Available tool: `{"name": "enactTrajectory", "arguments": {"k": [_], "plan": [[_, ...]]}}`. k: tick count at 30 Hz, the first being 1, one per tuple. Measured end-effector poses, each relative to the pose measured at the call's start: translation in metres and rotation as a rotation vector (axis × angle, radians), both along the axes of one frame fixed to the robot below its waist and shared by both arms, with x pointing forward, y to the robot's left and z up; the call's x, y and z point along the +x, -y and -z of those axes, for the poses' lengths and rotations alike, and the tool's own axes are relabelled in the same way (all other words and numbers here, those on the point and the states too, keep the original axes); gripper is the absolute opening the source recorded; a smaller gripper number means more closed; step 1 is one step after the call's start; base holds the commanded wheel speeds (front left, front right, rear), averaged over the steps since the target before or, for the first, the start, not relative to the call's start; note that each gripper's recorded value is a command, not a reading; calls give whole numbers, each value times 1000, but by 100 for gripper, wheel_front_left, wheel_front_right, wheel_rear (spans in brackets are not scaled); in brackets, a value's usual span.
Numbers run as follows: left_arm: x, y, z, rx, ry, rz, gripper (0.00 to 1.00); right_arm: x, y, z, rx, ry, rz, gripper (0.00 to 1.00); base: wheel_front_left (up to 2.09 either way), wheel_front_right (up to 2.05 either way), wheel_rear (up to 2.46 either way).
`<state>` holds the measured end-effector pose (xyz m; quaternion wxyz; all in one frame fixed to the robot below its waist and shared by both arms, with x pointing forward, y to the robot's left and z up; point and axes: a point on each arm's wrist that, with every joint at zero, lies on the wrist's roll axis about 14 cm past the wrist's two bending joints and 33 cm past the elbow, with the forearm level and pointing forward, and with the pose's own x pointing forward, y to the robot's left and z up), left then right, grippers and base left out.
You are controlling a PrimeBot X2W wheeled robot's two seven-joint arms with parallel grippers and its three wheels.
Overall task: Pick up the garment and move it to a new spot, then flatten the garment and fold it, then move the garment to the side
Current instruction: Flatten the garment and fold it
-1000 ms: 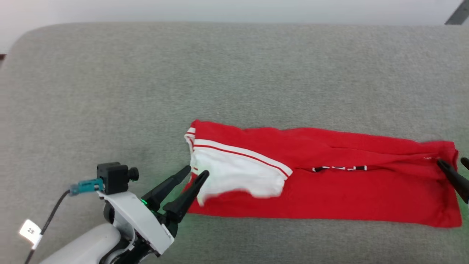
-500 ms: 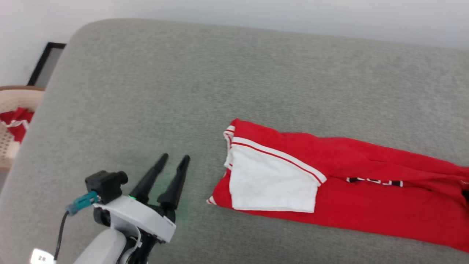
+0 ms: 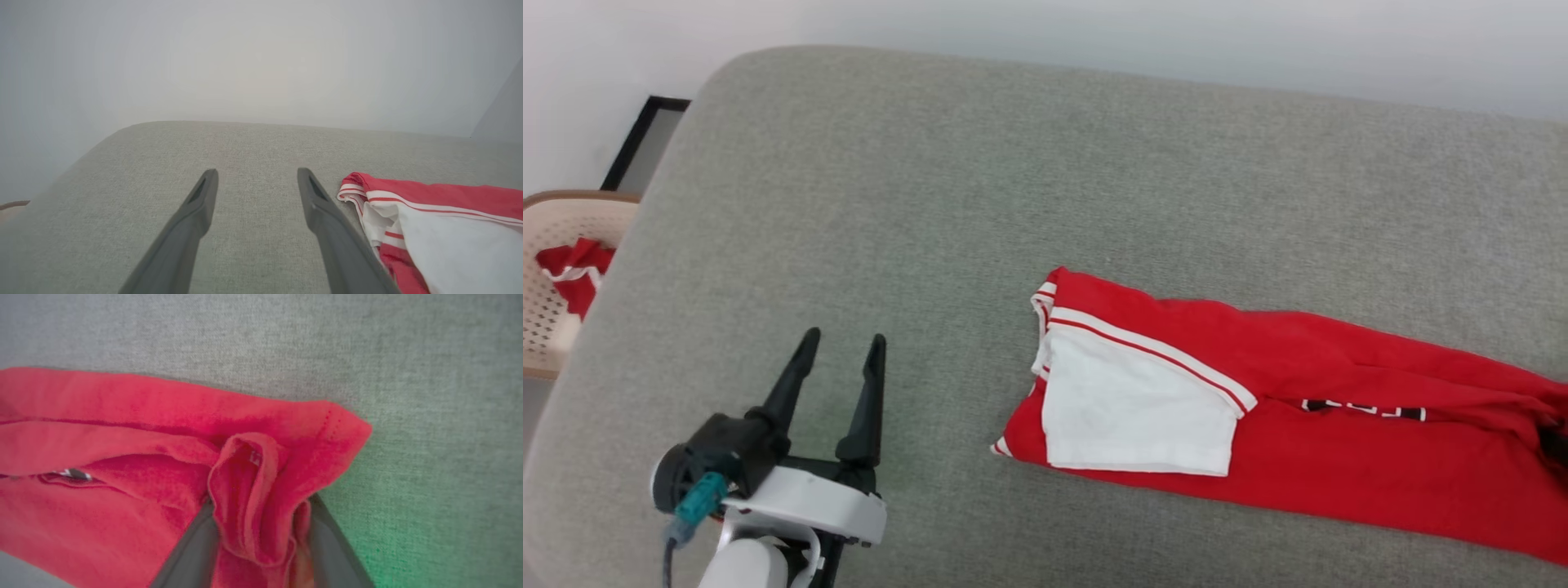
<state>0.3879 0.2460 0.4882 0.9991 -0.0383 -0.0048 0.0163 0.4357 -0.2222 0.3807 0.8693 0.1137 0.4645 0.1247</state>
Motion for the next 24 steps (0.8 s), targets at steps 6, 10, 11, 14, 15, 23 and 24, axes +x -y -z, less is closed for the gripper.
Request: {"name": "enactTrajectory", "arguments": {"k": [6, 10, 11, 14, 15, 23, 24], "plan": [[9, 10, 3, 48, 0, 9, 100, 2, 2, -1, 20, 41, 51, 0, 0, 0, 0], [14, 16, 7, 53, -3, 22, 100, 12, 21, -11, -2, 96, 109, 0, 0, 0, 0], [17, 17, 7, 52, -1, 23, 100, 15, 29, -14, -15, 112, 130, 0, 0, 0, 0], [23, 20, 6, 43, 9, 27, 100, 20, 60, -24, -66, 159, 203, 0, 0, 0, 0], [25, 21, 6, 42, 10, 27, 100, 20, 73, -26, -99, 172, 226, 0, 0, 0, 0], [40, 32, 14, 47, 3, 54, 100, 14, 189, -55, -292, 253, 490, 0, 0, 0, 0], [42, 33, 15, 46, 2, 56, 100, 13, 199, -59, -311, 264, 515, 0, 0, 0, 0]]}}
